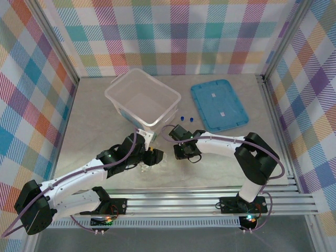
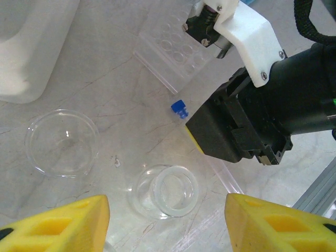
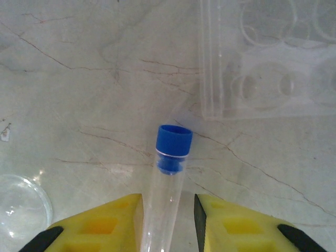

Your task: Organize the chemistry lab equipment

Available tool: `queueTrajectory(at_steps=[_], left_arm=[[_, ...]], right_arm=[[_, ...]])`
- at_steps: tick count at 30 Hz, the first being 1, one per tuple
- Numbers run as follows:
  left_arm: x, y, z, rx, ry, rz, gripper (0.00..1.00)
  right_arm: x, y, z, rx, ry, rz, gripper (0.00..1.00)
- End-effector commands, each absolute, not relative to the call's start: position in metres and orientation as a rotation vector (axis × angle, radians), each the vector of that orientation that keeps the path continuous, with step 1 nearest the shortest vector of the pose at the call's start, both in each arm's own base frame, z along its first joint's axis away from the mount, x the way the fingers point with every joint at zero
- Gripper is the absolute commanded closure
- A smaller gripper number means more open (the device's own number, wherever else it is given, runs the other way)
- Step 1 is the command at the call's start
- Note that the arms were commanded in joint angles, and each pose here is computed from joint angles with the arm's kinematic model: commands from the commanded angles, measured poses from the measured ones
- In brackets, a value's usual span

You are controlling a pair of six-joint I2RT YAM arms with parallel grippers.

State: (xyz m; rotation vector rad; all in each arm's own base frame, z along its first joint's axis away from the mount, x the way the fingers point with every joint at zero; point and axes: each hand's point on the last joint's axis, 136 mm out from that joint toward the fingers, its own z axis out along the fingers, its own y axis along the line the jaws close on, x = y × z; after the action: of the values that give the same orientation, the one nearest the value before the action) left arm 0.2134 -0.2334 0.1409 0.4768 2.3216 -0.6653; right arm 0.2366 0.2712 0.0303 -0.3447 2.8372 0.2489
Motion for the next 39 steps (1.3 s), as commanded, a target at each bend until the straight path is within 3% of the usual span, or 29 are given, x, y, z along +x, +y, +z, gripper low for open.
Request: queueTrajectory(at_steps=[1,19,28,39], left_arm=[[0.214,-0.232,0.139,0.459,2.314,-0.67,0.4],[0.214,-0.228,0.138,0.442,2.305,-0.671,0.4],[0.213,-0.227,0.139,0.433,2.302,-0.668,0.4],[0.216,-0.23,0.147,0.422,2.289,-0.689,0.4]], right_arm=[[0.24,0.282,0.033,-0.338,2.832,0.271,0.68],[0.241,0.287,0.018,-0.394,2.857,0.134,0.7],[0.237,0.283,0.012,-0.409,2.869,0.094,0.76],[0.237,0.285,0.041,-0.4,2.801,0.15,0.81]])
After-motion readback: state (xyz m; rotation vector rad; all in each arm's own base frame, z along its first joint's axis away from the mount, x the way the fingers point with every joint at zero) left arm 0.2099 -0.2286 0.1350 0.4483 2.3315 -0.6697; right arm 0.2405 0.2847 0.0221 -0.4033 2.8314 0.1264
